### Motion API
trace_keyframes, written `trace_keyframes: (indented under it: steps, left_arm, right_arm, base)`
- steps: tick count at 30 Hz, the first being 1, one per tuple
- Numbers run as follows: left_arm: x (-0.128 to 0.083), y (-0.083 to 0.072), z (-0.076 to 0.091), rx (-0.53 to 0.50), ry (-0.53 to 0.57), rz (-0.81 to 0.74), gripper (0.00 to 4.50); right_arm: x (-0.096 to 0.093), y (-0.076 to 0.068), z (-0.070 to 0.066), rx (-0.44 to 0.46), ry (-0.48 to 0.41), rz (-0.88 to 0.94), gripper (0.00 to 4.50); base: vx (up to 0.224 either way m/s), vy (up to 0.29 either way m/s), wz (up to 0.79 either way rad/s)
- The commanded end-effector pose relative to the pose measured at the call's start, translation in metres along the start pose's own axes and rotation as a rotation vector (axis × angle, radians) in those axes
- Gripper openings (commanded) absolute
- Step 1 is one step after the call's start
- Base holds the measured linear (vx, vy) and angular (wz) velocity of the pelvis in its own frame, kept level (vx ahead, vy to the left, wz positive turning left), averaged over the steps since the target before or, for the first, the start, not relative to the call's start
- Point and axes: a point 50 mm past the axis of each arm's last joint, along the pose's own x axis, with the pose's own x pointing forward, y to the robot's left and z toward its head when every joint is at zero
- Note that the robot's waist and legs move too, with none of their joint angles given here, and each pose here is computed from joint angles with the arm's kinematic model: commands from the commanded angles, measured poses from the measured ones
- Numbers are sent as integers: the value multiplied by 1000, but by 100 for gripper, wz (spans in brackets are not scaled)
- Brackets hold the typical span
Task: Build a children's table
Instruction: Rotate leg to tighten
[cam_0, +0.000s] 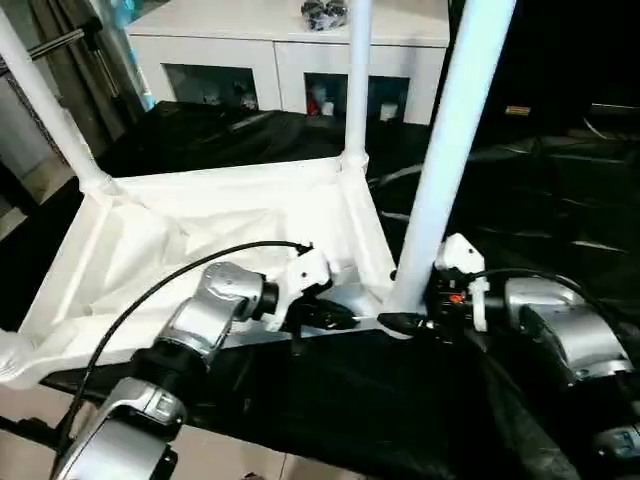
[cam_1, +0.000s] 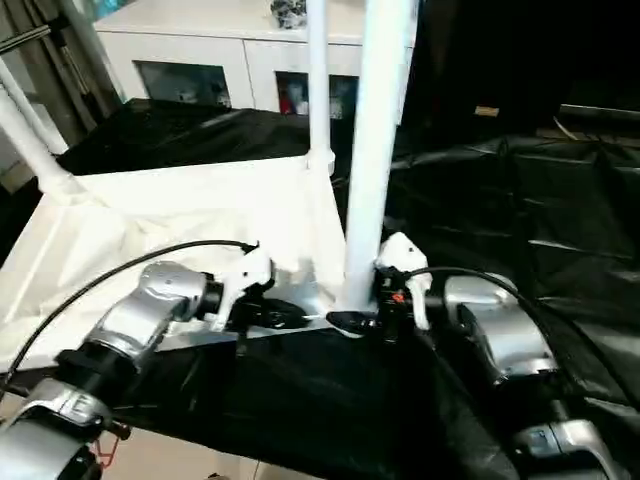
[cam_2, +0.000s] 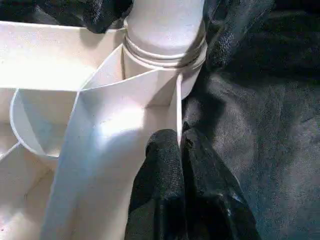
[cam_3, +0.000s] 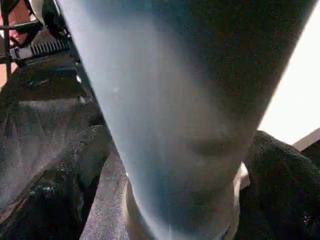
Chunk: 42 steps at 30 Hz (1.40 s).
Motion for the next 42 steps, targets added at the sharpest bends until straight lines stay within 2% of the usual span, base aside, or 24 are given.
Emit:
trace_keyframes:
  steps: [1,3,13,14,15,18,24,26,27,30,31,33,36,38,42]
  left_arm:
    - [6,-6,4,23,1,-63,0]
    - [5,-5,4,23,6,-56,0]
    - [4,-2,-1,-10,23,5,0]
    - [5,-1,-1,-12,23,12,0]
    - [5,-1,-1,-14,23,16,0]
    - [5,2,-1,-25,22,44,0]
    - [16,16,4,-89,22,216,0]
    - [26,22,9,-122,16,307,0]
    - [26,22,9,-122,16,307,0]
    - [43,24,20,-140,-19,366,0]
    - [45,23,22,-138,-23,363,0]
    - [52,20,27,-121,-47,330,0]
    - [49,16,25,-84,-61,273,0]
    - [46,15,23,-69,-64,254,0]
    - [31,10,10,-58,-36,172,0]
  right_arm:
    - [6,2,1,-18,26,32,418]
    - [6,3,1,-12,27,37,389]
    - [17,8,-5,44,-26,21,315]
    - [18,9,-6,50,-33,14,288]
    - [19,10,-7,53,-37,11,288]
    - [23,9,-10,80,-58,-43,267]
    - [46,1,-17,173,-105,-312,253]
    - [61,1,-20,249,-123,-412,253]
    - [61,1,-20,249,-123,-412,252]
    - [85,7,-18,274,-103,-505,252]
    - [87,8,-17,276,-104,-507,252]
    - [97,14,-13,283,-120,-481,306]
    - [95,15,-8,282,-162,-408,324]
    - [93,14,-6,274,-177,-391,357]
    - [80,19,-4,126,-146,-273,370]
  base:
    - [0,0,0]
    - [0,0,0]
    - [0,0,0]
    - [0,0,0]
    - [0,0,0]
    - [0,0,0]
    - [0,0,0]
    - [0,0,0]
    - [0,0,0]
    - [0,0,0]
    - [0,0,0]
    - [0,0,0]
    - [0,0,0]
    - [0,0,0]
    - [0,0,0]
